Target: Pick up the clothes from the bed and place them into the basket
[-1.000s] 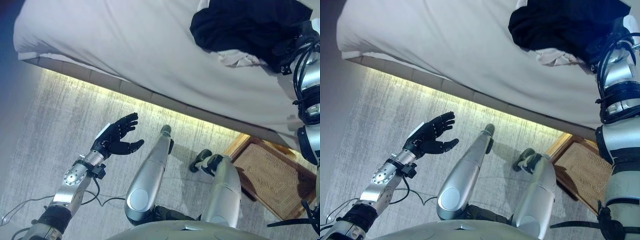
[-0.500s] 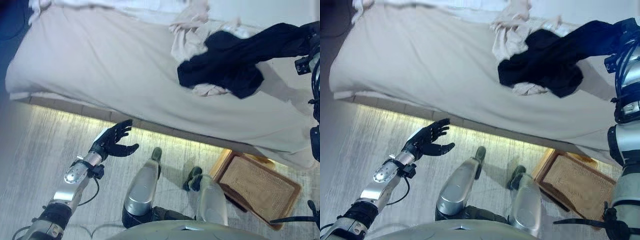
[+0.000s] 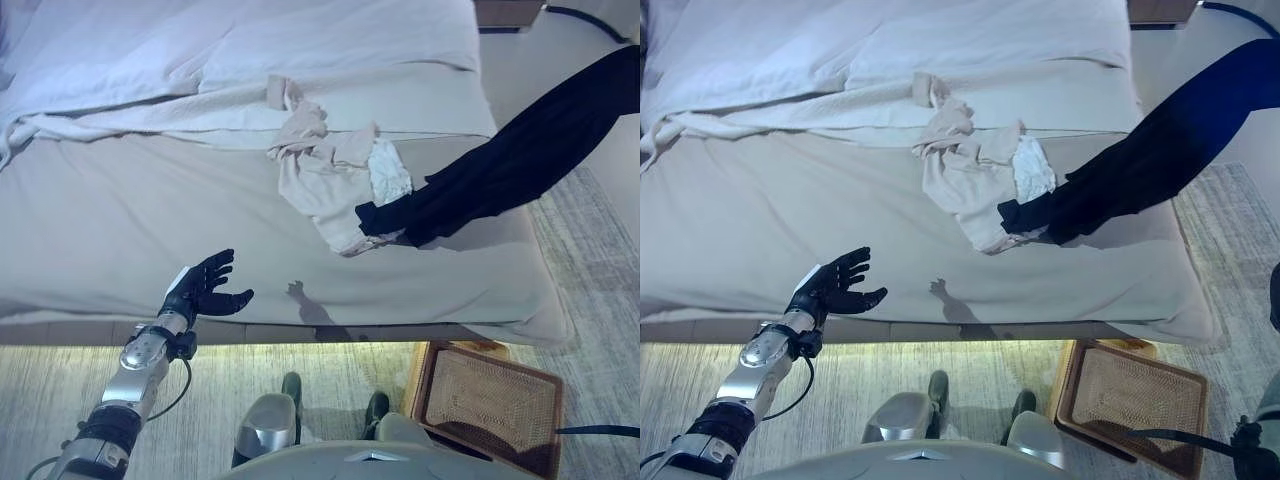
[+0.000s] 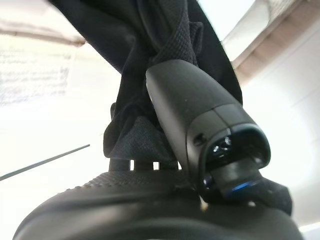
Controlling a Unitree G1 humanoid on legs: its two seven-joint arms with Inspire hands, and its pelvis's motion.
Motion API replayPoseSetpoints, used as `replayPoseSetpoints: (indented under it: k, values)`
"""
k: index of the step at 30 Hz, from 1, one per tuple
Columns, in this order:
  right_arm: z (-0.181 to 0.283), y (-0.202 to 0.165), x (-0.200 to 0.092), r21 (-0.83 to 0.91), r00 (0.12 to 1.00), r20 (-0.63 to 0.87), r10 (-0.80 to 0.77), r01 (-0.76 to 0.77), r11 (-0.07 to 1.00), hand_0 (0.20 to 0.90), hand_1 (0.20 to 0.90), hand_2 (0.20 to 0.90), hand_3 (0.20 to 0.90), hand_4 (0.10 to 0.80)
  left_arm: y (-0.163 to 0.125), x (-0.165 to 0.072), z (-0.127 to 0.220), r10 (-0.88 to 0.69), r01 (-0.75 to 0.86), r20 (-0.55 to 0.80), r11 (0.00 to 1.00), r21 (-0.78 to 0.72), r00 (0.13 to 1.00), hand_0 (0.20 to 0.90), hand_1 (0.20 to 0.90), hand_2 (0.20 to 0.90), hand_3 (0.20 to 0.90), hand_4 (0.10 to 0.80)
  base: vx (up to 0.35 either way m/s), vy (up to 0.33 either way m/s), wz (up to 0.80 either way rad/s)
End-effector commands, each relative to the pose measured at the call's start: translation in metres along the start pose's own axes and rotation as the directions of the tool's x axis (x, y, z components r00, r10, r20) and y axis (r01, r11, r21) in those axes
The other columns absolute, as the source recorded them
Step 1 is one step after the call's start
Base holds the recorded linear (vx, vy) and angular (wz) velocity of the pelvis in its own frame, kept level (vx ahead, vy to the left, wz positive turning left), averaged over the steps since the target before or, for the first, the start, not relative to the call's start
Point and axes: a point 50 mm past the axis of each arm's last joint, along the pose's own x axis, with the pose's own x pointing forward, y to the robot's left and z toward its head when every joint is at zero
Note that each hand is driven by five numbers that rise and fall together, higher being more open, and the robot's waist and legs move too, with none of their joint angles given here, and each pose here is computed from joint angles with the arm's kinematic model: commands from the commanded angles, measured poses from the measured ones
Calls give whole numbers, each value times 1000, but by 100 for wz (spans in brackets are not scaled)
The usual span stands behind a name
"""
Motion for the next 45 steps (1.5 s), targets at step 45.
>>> replayPoseSetpoints:
  k: [45]
  values:
    - [15, -199, -89, 137, 771, 197, -605, 589, 796, 300, 300, 300, 200, 100, 17, -7, -41, 30, -20, -192, 998, 55, 981, 900, 900, 900, 900, 800, 22, 0, -21]
